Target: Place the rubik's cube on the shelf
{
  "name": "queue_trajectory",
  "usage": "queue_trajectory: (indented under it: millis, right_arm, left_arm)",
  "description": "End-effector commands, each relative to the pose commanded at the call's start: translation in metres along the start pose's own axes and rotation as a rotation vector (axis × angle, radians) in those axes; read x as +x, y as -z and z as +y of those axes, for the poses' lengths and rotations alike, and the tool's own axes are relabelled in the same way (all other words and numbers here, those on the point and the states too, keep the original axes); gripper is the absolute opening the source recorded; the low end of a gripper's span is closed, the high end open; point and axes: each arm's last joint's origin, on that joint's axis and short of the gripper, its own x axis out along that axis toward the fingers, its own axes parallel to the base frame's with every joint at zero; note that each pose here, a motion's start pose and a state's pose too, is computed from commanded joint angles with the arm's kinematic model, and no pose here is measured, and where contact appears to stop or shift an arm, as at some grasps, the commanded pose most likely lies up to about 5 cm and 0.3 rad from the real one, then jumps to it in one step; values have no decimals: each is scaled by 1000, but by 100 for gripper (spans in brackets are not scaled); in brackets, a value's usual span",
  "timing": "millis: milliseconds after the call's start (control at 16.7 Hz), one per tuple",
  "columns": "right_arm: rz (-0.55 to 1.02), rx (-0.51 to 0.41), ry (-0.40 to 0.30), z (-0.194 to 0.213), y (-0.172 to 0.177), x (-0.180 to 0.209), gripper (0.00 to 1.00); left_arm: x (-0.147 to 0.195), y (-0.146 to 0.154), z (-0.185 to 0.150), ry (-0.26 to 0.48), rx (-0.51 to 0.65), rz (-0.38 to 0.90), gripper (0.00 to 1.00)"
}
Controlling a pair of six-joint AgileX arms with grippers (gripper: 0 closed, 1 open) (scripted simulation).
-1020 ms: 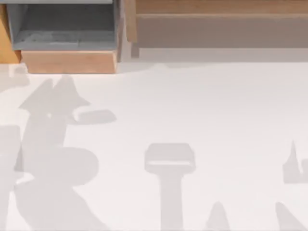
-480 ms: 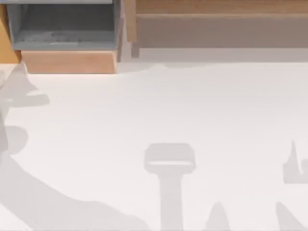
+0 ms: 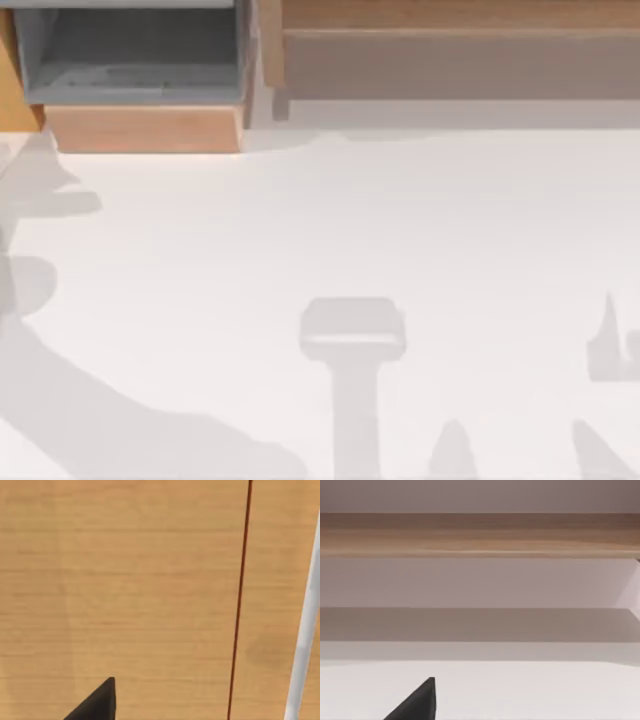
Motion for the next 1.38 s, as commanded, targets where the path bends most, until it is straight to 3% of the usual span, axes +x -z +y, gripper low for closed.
queue_trajectory:
  millis: [480,1260,1380]
  right_arm:
    - [0,0,0,0,0,0,100]
    - [0,0,0,0,0,0,100]
    - [0,0,0,0,0,0,100]
  left_arm:
    - [18,1,0,0,0,0,100]
    - [18,1,0,0,0,0,2]
    - [18,1,0,0,0,0,0]
